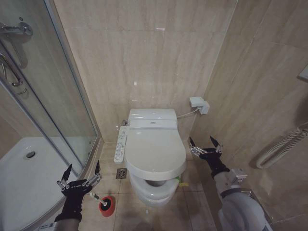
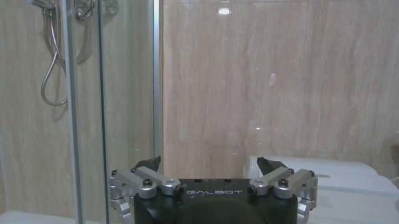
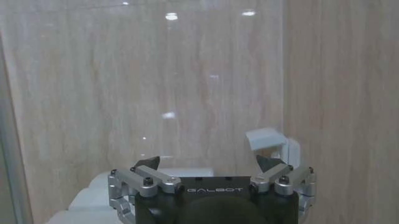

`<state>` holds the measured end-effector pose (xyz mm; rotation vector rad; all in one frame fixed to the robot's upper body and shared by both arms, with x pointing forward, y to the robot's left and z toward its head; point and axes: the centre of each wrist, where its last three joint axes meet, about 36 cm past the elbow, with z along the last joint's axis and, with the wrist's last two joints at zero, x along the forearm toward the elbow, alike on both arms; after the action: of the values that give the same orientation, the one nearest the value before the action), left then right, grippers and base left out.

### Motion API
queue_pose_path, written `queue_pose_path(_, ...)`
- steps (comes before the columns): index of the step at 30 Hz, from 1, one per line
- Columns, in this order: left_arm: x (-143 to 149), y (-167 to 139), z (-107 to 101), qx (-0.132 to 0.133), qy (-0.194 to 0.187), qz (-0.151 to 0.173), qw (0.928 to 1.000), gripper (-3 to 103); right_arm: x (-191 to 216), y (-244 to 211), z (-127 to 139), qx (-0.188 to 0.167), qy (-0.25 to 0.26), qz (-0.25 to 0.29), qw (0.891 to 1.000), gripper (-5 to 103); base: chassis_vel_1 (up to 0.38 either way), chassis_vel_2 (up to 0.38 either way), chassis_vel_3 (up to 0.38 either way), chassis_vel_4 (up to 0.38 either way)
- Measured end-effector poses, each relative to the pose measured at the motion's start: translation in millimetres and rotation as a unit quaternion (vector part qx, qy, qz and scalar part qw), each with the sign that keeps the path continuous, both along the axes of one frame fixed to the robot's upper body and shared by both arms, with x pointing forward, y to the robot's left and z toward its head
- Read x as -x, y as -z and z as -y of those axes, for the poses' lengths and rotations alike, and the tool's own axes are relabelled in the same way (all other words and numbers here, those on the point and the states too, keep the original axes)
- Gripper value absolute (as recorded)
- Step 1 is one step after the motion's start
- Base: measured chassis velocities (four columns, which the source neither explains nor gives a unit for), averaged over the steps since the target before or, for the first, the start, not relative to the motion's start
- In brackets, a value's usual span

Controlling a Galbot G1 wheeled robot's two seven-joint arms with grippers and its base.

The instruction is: Open the toilet lid, clean the toilet bowl with a toilet brush, close the toilet lid, and flush.

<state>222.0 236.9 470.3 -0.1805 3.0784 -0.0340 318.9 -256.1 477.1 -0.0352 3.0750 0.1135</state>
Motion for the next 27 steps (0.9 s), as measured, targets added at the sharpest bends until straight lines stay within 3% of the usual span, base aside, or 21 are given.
queue_pose_path(9, 0.0, 0.0, 0.0, 0.000, 0.000, 0.000, 1.0000, 100, 15.9, 11.3, -16.0, -0.002, 0.005, 0.001, 1.000, 100, 0.000, 0.000, 0.000, 0.000)
queue_pose_path(27, 0.0, 0.0, 0.0, 0.000, 0.000, 0.000, 1.0000, 100, 49.4, 11.2, -16.3, 0.013, 0.009, 0.018, 1.000, 100, 0.000, 0.000, 0.000, 0.000)
